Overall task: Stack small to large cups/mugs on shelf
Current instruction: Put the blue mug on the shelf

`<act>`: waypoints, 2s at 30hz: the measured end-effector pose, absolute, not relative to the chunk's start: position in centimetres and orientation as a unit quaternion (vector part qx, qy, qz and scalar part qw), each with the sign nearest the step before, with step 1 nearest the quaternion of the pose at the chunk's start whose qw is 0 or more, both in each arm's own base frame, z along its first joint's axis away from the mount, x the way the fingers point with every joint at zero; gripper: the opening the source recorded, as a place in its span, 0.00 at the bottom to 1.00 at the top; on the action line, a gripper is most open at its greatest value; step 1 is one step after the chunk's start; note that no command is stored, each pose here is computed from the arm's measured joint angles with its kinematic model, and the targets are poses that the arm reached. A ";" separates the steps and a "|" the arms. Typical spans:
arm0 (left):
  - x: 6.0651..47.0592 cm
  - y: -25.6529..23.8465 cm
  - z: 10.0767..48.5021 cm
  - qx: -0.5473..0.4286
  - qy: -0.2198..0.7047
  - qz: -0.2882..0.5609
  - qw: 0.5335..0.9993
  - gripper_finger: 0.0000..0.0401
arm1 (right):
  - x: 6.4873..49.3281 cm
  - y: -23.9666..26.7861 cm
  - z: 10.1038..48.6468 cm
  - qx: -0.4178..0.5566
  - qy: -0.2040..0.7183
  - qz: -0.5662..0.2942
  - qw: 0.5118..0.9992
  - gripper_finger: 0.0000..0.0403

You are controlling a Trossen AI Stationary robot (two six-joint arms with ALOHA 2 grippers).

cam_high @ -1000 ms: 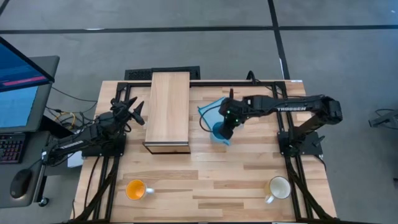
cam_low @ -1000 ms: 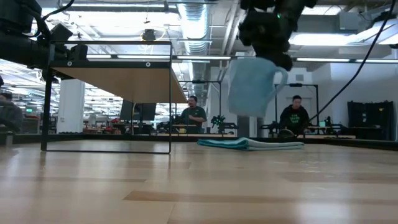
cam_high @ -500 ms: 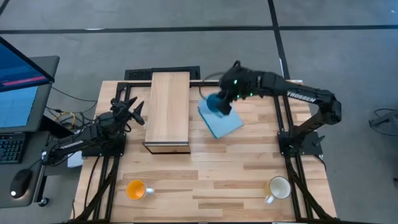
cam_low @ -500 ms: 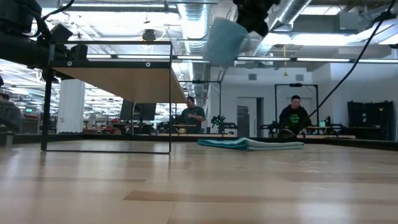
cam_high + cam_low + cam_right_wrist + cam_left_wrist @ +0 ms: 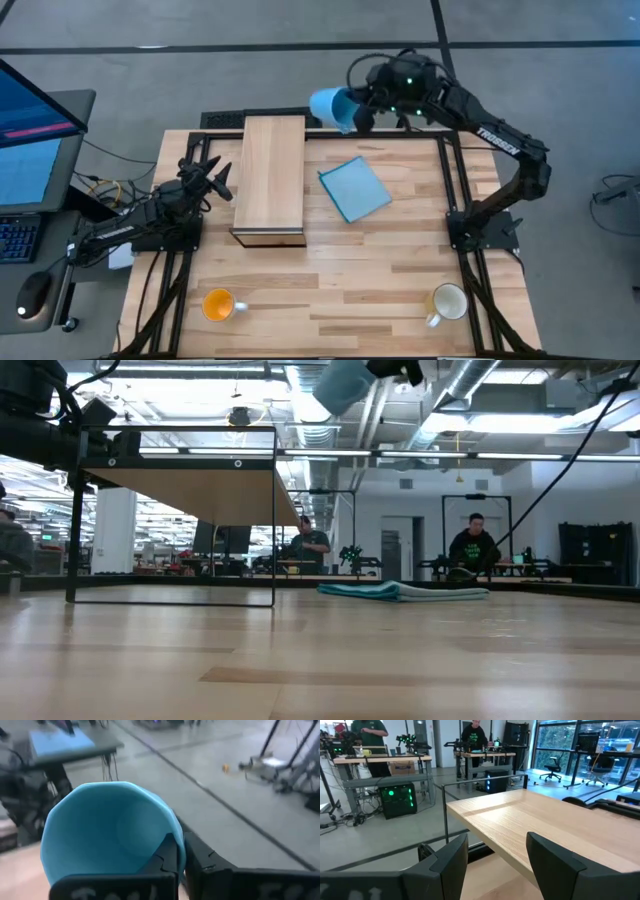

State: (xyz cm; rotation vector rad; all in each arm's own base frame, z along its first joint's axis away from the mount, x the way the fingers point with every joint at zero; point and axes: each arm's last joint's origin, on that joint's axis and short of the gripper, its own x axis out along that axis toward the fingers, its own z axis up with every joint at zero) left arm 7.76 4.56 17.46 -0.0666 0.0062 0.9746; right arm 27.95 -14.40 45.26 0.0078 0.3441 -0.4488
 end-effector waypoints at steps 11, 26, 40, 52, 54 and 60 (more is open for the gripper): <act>7.8 4.6 17.5 -0.034 0.002 0.468 0.883 0.49 | 33.4 -15.7 42.9 -0.038 0.162 -0.152 0.974 0.05; 7.8 4.6 17.5 -0.040 -0.001 0.468 0.883 0.49 | 42.0 -18.4 39.9 -0.064 0.271 -0.062 0.958 0.05; 7.8 4.6 17.5 -0.036 0.000 0.468 0.883 0.49 | 42.9 -18.6 36.5 -0.055 0.345 -0.041 0.936 0.05; 7.8 4.6 17.5 -0.035 0.001 0.468 0.883 0.49 | 42.1 -18.6 35.8 -0.043 0.391 -0.032 0.919 0.05; 7.8 4.6 17.5 -0.035 0.001 0.468 0.883 0.49 | 42.1 -18.6 35.8 -0.044 0.389 -0.032 0.920 0.05; 7.8 4.6 17.5 -0.035 0.001 0.469 0.883 0.49 | 43.2 -19.2 34.5 -0.044 0.388 -0.048 0.919 0.05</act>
